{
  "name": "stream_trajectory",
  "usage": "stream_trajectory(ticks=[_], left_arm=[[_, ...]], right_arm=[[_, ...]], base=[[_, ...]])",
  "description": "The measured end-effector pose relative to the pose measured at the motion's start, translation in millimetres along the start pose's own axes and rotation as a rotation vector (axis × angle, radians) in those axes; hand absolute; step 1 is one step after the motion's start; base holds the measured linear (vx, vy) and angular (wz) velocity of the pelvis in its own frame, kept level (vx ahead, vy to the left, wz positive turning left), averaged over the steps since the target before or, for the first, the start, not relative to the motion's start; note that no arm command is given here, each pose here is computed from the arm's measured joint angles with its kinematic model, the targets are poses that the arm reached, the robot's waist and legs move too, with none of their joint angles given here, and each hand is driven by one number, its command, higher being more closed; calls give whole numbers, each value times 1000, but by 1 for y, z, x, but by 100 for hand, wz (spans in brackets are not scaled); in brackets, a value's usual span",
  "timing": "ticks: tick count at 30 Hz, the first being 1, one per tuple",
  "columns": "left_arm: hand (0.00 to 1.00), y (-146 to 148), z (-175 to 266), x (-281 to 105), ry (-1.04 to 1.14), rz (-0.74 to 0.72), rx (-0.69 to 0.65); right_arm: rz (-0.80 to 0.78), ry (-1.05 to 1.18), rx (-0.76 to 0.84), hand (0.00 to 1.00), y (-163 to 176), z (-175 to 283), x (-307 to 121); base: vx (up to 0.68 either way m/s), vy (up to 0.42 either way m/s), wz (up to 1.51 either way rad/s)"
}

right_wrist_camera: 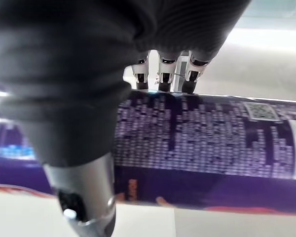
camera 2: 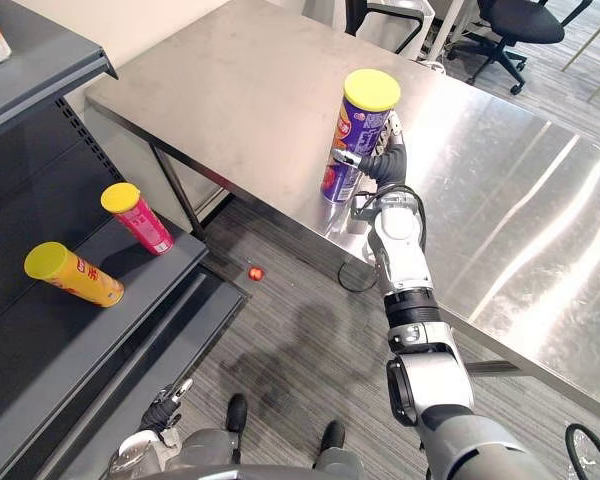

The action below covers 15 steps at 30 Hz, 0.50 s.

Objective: Put the gum and the chips on the shelf.

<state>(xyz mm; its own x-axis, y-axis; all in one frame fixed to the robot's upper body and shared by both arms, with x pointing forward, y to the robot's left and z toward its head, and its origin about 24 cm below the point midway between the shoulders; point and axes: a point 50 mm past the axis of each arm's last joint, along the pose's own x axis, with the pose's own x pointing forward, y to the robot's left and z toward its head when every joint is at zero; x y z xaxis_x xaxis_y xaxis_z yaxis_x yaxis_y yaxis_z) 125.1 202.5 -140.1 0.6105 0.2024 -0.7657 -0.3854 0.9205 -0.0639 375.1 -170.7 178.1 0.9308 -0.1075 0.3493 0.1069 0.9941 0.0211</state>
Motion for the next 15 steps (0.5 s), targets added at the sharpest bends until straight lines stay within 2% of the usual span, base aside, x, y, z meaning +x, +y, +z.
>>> stream_trajectory(ticks=[15], left_arm=[[0, -2, 4, 1, -15, -8, -4]], right_arm=[[2, 2, -1, 0, 1, 1, 2]], base=[[0, 0, 0]])
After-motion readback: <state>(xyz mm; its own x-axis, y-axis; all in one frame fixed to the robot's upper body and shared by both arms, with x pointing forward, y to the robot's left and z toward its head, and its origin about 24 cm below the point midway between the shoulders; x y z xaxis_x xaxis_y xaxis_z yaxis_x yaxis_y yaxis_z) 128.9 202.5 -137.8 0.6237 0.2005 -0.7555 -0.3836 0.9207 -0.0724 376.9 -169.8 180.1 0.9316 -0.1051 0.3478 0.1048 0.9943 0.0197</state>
